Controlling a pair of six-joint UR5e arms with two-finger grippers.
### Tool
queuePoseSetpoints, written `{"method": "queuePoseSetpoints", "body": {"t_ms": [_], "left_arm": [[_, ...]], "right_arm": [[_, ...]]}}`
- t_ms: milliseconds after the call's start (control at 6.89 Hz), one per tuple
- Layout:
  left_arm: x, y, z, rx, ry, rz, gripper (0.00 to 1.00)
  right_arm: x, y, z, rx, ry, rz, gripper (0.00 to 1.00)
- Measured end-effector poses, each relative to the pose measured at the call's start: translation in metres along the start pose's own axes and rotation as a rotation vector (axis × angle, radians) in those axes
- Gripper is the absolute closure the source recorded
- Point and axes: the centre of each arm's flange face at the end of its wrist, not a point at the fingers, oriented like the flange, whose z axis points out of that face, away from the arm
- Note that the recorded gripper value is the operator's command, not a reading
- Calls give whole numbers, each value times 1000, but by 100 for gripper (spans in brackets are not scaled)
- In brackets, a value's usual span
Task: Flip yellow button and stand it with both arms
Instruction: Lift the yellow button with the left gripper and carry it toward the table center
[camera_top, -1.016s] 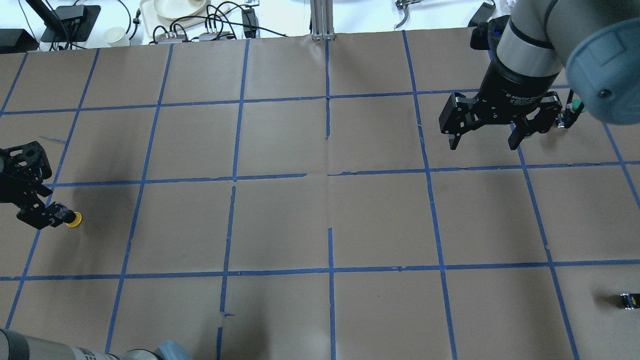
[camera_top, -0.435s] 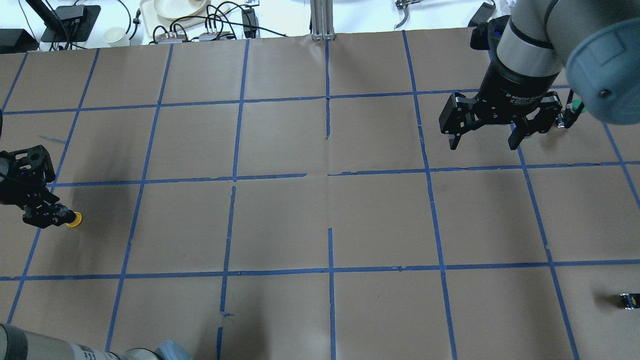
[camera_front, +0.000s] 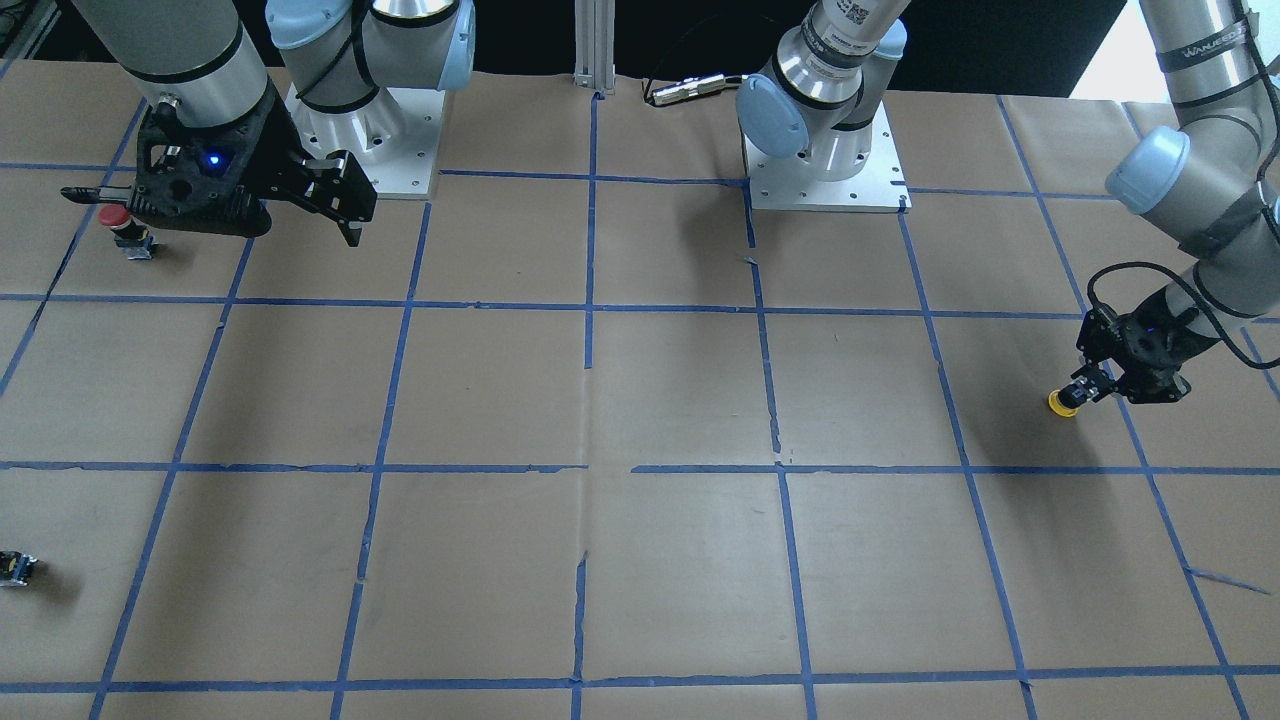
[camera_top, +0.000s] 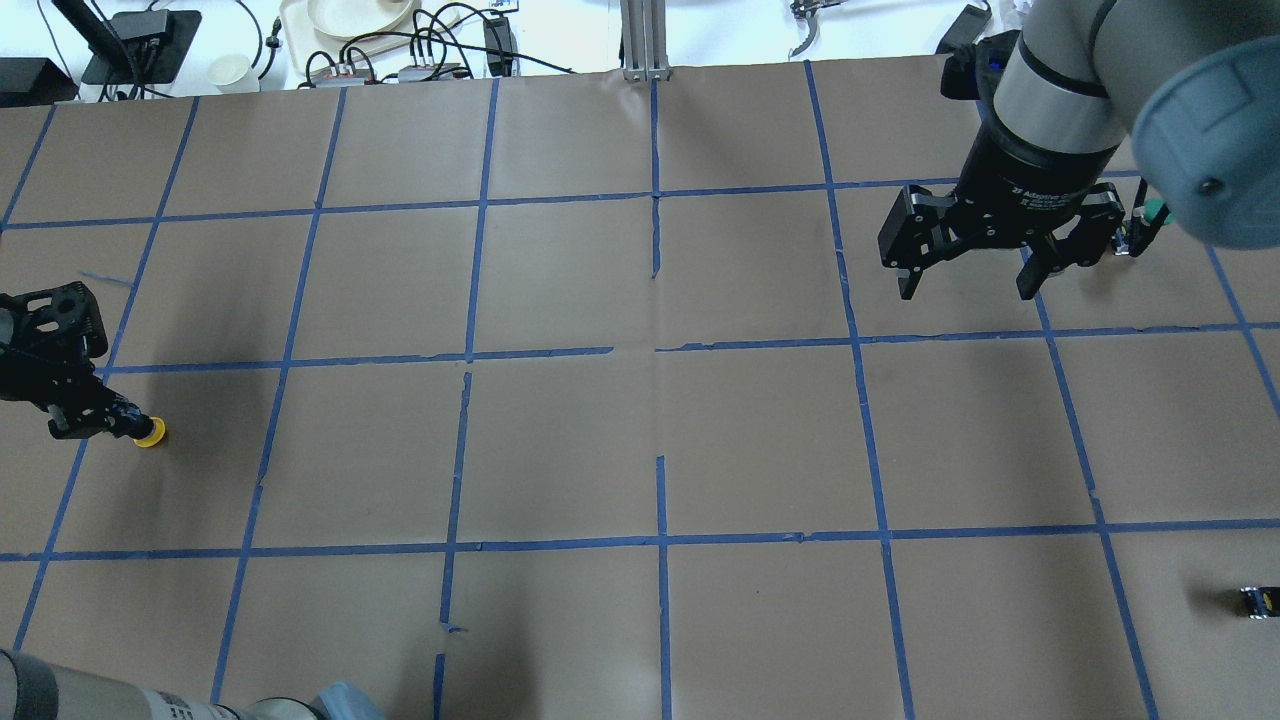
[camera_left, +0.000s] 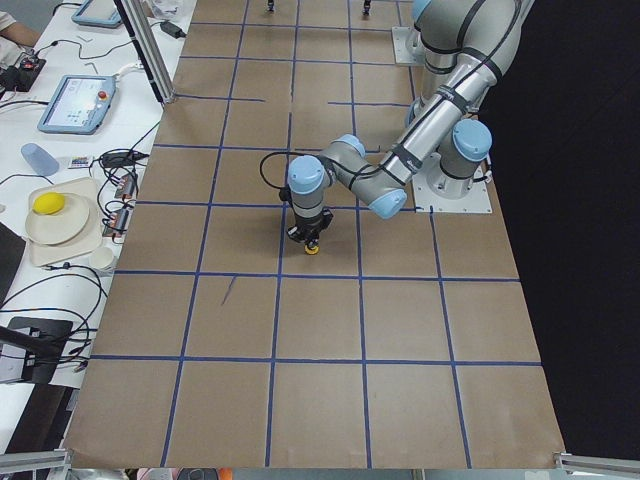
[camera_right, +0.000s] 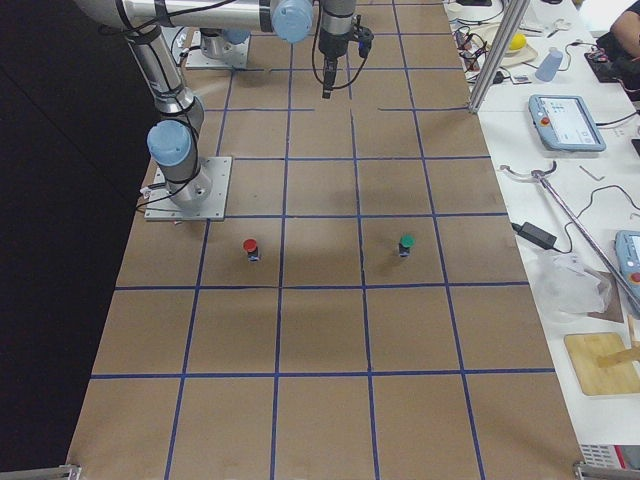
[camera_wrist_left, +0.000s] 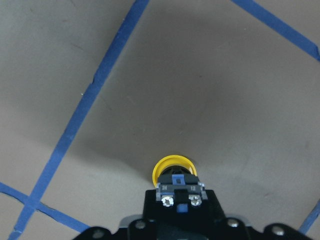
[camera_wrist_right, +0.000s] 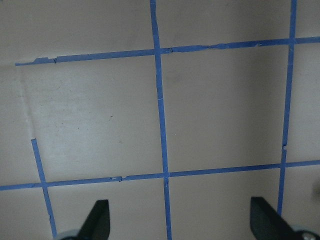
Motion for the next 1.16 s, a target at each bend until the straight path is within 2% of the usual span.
{"method": "queuePoseSetpoints", "body": {"t_ms": [145,290,581,871,1161], "left_arm": [[2,-13,-11,69,5,2,87],[6,-29,-31,143,42,-20,87],[25,-80,-85,283,163,-107,87],[59,-157,-121,397,298,-244,87],[114,-241,-149,485,440,-410,88]], "right_arm": [[0,0,0,0,0,0,0],[0,0,0,-1,0,0,0],[0,0,0,1,0,1,0],[7,-5,2,-1,-2,14,0],[23,-14,7,-12,-10,57,0]]}}
